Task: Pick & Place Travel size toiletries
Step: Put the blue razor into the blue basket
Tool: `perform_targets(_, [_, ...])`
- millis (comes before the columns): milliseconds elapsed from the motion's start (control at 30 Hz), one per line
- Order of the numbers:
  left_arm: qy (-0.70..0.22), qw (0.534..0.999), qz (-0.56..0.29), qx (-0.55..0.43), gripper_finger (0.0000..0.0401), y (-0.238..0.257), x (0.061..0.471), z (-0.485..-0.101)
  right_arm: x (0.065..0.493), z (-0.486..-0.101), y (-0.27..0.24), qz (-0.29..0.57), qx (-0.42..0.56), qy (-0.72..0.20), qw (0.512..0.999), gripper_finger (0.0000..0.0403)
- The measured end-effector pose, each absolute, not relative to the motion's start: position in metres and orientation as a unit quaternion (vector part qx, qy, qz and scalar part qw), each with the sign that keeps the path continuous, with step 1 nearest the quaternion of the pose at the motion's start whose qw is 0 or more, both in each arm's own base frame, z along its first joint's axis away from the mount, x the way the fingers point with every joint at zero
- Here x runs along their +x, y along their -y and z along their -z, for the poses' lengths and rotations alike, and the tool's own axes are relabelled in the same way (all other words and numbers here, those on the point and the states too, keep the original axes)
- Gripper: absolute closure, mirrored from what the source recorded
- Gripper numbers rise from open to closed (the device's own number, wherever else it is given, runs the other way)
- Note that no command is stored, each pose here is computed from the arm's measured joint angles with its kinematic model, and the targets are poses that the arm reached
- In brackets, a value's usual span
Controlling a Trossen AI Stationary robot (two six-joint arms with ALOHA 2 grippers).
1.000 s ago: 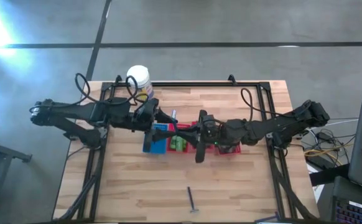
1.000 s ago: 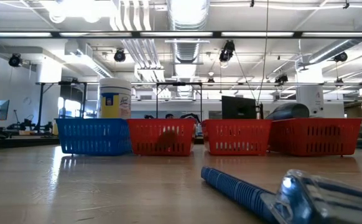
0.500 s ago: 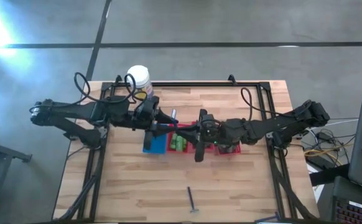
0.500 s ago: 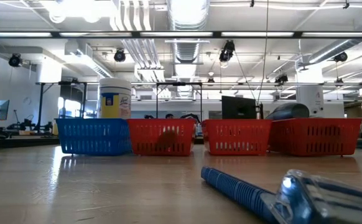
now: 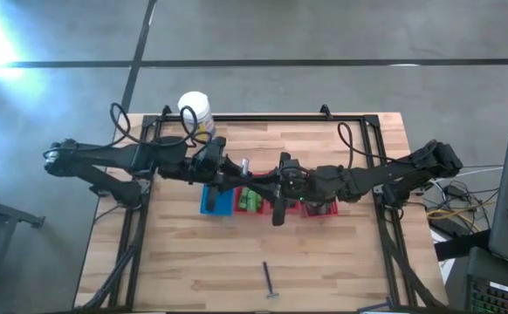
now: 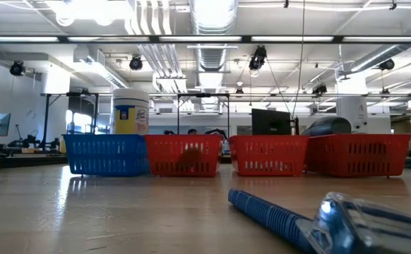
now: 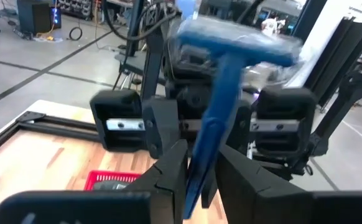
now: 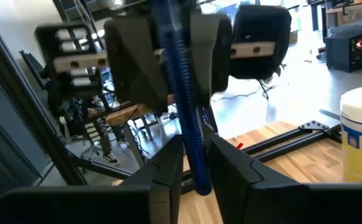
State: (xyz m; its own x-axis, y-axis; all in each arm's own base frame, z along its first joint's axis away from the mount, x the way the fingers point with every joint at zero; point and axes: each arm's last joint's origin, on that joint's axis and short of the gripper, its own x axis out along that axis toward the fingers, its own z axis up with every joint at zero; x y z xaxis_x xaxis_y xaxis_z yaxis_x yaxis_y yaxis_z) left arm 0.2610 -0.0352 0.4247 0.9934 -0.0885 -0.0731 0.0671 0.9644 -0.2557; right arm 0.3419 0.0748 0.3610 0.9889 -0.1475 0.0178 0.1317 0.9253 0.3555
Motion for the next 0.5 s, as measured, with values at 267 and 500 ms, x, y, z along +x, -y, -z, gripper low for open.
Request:
perform_targets(267, [-0.090,0.989,0.010,-0.120,0.0319,0.034,0.261,-0.414,0.342,-0.356,-0.074,0.078,0.174,0.002,0.982,0.0270])
perform_targets(500, [-0.112,0.988,-0.021,-0.106,0.0319,0.032,0.260,-0.410,0.341,-0.348,-0.074,0.098,0.177,-0.037,0.979,0.0208])
